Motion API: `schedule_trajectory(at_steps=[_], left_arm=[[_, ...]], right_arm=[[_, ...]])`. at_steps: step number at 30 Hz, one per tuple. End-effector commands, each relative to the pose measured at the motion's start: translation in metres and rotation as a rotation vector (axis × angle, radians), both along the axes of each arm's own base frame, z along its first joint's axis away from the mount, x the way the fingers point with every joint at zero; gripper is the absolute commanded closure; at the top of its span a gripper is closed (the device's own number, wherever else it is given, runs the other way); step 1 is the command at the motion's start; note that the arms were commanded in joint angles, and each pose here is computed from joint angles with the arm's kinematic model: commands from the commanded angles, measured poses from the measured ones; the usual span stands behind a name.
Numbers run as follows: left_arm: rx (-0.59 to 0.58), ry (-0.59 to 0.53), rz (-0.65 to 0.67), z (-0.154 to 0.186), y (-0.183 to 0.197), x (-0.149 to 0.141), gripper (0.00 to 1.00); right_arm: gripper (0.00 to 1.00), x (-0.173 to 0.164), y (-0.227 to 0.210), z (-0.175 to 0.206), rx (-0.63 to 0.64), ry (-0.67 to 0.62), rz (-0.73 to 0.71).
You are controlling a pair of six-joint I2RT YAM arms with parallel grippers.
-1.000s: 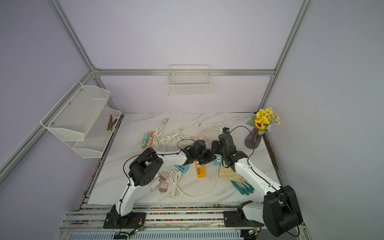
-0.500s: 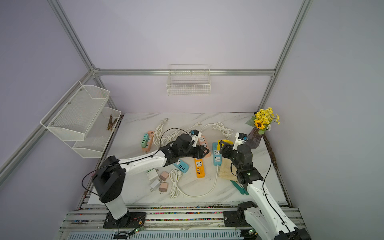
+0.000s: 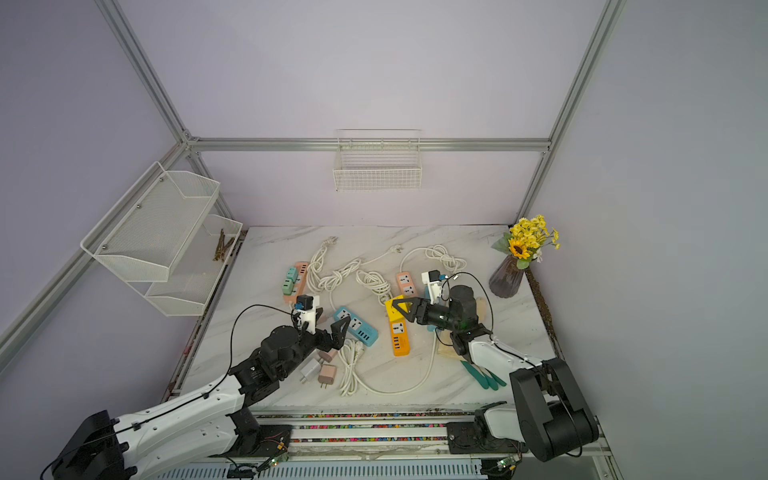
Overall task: Pull the plug off the socket
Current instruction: Place the plug at the center of the board.
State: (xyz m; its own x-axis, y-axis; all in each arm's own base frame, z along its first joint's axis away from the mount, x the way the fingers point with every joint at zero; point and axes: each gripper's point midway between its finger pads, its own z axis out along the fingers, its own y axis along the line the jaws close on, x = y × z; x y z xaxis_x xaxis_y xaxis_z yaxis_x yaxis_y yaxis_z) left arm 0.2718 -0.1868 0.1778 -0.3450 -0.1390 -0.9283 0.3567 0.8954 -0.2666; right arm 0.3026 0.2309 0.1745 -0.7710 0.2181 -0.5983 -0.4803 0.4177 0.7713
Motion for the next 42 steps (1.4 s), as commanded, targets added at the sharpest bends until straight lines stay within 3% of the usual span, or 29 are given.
schedule_trajectory(at_steps=[1,10,15,24,32,39,42], left_arm=[[-0.121,-0.137,0.069,0.048,0.017,0.007,0.00],[-0.130,-0.122,0.117,0.042,0.029,0.008,0.00],[-0.127,-0.109,0.118,0.038,0.028,0.010,0.00],[-0.129,-0.111,0.125,0.038,0.031,0.010,0.00],[-0.094,-0.120,0.141,0.035,0.035,0.012,0.01],[-0.057,-0.129,0.170,0.035,0.042,0.015,0.00],[-0.043,-0.124,0.181,0.031,0.045,0.017,0.00]], right_arm=[[0.75,0.008,0.020,-0.001,-0.069,-0.074,0.025],[0.74,0.046,0.049,-0.044,-0.128,0.042,0.009],[0.69,0.066,0.073,-0.077,-0.275,0.129,0.023],[0.47,0.086,0.092,-0.098,-0.427,0.146,0.028],[0.20,0.088,0.064,-0.070,-0.598,-0.001,-0.060],[0.18,0.068,0.043,-0.035,-0.574,-0.137,-0.112],[0.20,0.050,0.035,0.008,-0.448,-0.309,-0.150]])
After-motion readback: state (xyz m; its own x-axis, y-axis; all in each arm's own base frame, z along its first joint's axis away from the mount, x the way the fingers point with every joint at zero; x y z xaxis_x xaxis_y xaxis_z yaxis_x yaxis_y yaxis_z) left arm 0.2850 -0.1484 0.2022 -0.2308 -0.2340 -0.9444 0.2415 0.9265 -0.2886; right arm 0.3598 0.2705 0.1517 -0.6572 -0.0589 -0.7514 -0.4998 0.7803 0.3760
